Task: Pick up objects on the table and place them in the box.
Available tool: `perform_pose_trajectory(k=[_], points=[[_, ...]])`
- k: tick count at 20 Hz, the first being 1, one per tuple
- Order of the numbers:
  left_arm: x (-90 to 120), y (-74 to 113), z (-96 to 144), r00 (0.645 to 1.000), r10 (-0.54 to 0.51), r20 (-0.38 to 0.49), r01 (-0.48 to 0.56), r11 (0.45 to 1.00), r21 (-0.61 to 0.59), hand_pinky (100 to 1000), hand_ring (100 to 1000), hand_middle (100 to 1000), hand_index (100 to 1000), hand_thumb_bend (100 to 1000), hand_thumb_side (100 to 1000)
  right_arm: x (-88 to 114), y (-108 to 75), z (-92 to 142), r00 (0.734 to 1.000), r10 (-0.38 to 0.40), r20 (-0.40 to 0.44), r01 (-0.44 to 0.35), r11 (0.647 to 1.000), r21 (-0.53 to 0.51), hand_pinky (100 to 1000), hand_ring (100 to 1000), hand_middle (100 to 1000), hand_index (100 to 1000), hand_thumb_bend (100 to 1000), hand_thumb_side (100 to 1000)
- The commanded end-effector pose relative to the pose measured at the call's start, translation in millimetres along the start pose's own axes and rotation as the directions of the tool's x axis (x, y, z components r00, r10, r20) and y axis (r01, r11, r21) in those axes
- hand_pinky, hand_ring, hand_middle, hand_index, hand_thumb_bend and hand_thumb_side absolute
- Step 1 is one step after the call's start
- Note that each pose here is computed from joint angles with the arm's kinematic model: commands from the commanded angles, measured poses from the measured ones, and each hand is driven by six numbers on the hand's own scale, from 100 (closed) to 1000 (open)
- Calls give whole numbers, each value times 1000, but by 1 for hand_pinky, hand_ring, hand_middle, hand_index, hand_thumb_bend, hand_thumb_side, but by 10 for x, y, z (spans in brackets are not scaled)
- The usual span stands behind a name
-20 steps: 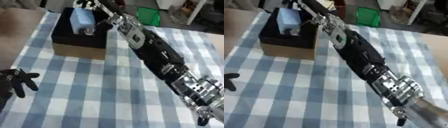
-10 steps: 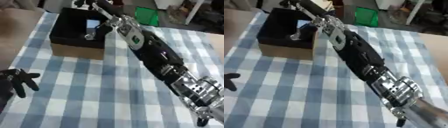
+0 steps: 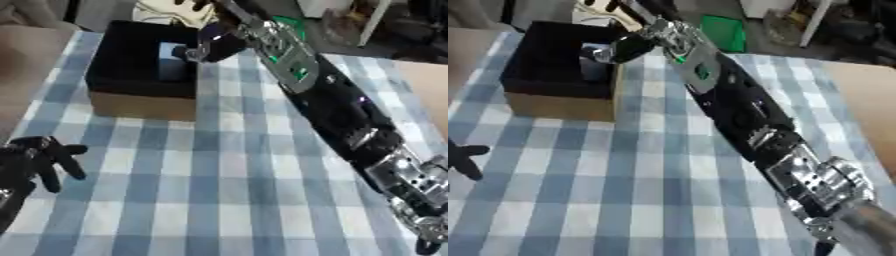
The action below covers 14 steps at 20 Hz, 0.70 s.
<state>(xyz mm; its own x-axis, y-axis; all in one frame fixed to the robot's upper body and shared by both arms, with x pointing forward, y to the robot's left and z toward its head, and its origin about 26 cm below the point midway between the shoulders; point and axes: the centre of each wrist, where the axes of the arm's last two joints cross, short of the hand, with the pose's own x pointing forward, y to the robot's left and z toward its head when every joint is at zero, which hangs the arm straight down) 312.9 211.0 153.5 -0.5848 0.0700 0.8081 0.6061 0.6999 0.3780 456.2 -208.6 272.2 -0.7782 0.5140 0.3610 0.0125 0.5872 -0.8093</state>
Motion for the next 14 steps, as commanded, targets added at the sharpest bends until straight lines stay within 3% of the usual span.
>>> perform_pose_trajectory(k=[1,7,14], points=[[25,39,24,1000,-24,-1,24,999,21,863,535,490,426,221,763,155,-329,95,998,-63,17,64,996,-58,712,971,675,885,324,289],[-7,62,99,999,-36,-22,37,997,63,864,537,493,432,220,772,275,-543,468,984,-176,-26,171,976,-134,696,976,670,888,281,297],[-39,107,215,996,-66,-57,73,990,122,866,542,500,440,216,790,373,-626,880,971,-225,-75,206,957,-206,686,974,661,883,255,297]])
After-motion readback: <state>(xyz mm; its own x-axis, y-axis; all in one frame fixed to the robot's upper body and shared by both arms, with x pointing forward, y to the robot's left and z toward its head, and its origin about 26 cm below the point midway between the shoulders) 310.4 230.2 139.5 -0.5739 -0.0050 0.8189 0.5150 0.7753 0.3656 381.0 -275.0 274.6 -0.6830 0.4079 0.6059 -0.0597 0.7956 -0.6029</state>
